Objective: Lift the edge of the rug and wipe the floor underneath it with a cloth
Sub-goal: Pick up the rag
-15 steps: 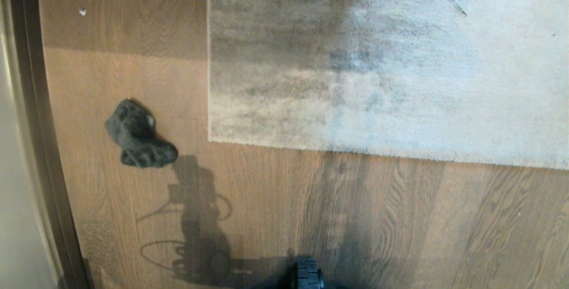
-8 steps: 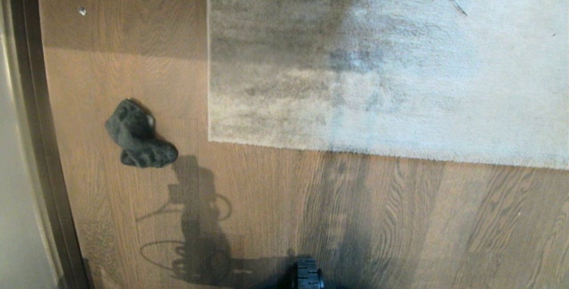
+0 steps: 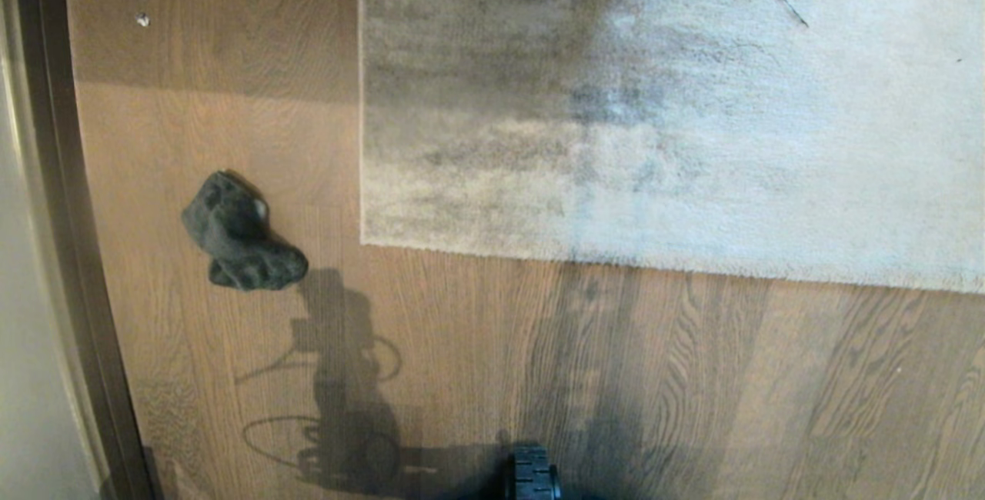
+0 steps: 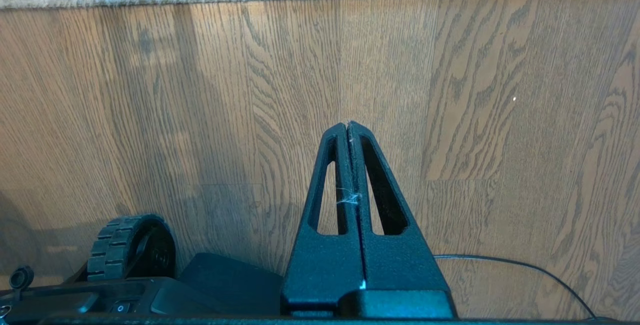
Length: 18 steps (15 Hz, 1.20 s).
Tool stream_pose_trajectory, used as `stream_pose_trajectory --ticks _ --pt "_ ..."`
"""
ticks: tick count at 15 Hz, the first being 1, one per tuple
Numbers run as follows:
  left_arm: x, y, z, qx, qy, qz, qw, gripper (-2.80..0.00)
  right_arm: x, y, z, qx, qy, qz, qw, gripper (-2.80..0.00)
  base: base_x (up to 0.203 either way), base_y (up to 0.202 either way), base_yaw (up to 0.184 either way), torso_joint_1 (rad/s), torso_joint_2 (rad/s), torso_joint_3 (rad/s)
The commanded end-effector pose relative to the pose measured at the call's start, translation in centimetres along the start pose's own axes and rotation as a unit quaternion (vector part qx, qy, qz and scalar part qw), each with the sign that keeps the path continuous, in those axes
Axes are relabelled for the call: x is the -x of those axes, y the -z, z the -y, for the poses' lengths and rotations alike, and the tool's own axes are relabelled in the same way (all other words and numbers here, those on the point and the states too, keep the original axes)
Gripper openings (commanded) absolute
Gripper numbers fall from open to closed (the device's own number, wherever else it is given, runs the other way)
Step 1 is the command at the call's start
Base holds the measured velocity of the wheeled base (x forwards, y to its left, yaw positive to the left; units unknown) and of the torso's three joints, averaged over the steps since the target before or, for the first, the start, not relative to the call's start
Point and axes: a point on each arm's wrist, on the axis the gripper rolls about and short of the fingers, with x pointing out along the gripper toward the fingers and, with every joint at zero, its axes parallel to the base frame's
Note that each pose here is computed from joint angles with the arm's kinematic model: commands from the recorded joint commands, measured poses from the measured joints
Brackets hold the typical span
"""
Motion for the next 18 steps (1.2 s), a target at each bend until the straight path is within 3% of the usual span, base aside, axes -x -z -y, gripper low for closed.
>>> stream_pose_trajectory --ticks 1,18 --pt "0.0 0.0 0.0 0.0 0.0 0.0 1.0 -2.8 0.0 0.01 0.0 0.0 0.0 0.0 1.0 -2.8 0.0 0.0 0.0 0.0 0.0 0.0" --pt "0.0 0.0 0.0 0.0 0.0 0.0 1.0 -2.8 0.01 -0.02 0.0 0.0 0.001 0.001 1.0 -2.8 0.0 0.0 0.0 0.0 0.0 0.0"
